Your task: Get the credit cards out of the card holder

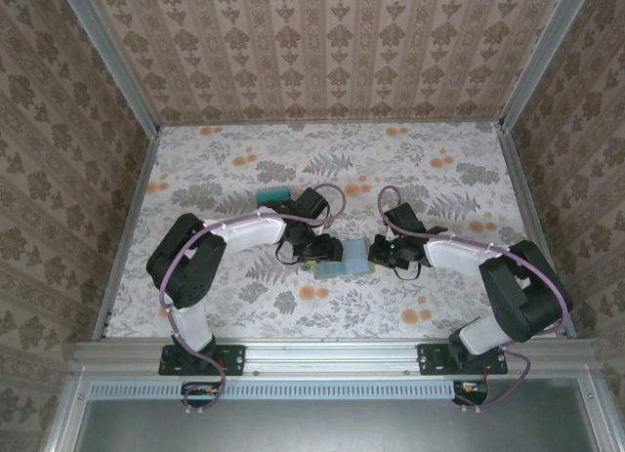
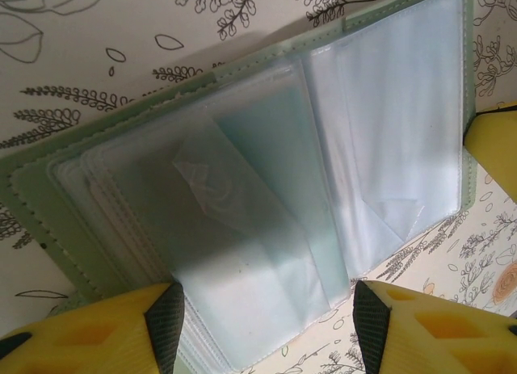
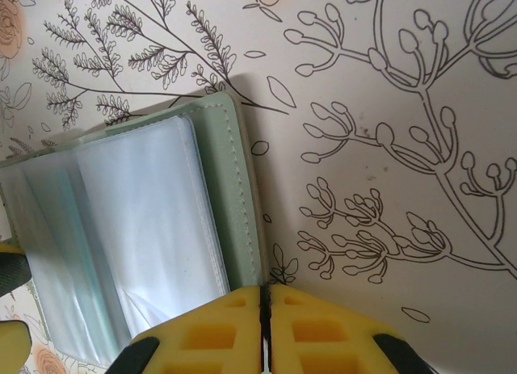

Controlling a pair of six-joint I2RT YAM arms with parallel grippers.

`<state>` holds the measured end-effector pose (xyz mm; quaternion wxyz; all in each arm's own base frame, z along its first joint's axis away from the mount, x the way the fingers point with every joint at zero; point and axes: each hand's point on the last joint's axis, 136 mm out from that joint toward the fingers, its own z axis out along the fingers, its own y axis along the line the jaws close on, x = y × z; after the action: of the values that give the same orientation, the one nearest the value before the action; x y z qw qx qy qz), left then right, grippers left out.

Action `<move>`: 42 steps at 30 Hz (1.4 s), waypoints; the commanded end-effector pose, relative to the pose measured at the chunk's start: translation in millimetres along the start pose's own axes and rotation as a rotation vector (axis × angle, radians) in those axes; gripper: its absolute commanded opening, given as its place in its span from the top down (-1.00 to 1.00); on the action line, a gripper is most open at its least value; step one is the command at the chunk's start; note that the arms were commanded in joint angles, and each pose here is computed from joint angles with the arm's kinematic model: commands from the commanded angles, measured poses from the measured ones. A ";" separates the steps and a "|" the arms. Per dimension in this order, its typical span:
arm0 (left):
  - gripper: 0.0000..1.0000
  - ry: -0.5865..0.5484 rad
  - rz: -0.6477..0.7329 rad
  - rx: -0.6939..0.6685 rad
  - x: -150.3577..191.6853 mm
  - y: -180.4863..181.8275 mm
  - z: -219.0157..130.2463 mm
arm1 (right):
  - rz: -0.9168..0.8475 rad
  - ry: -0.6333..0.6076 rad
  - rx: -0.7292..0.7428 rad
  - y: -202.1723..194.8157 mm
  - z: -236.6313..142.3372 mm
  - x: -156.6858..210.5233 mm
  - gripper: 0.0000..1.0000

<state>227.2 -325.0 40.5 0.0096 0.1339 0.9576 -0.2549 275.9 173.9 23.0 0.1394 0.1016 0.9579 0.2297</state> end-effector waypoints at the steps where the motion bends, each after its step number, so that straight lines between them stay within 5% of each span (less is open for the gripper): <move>1: -0.22 0.032 -0.002 -0.003 3.4 -1.6 8.5 | 0.003 0.023 -0.009 -0.5 3.4 7.7 0.78; 7: -0.22 0.021 0.021 0.092 -5.7 -23.0 11.7 | 0.011 0.027 -0.010 -0.8 5.1 9.0 0.78; 24: -0.42 -0.012 0.071 0.083 -12.8 -34.3 -8.7 | 0.017 0.017 -0.001 -2.9 4.3 9.1 0.76; 42: -0.36 0.051 0.170 0.268 -20.6 -82.3 -0.5 | 0.028 -0.018 0.038 -8.8 -2.9 5.9 0.62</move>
<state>230.0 -383.8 75.5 0.0002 0.1939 0.9174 -0.3475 270.6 172.6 17.9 0.1328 0.1139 0.9584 0.2257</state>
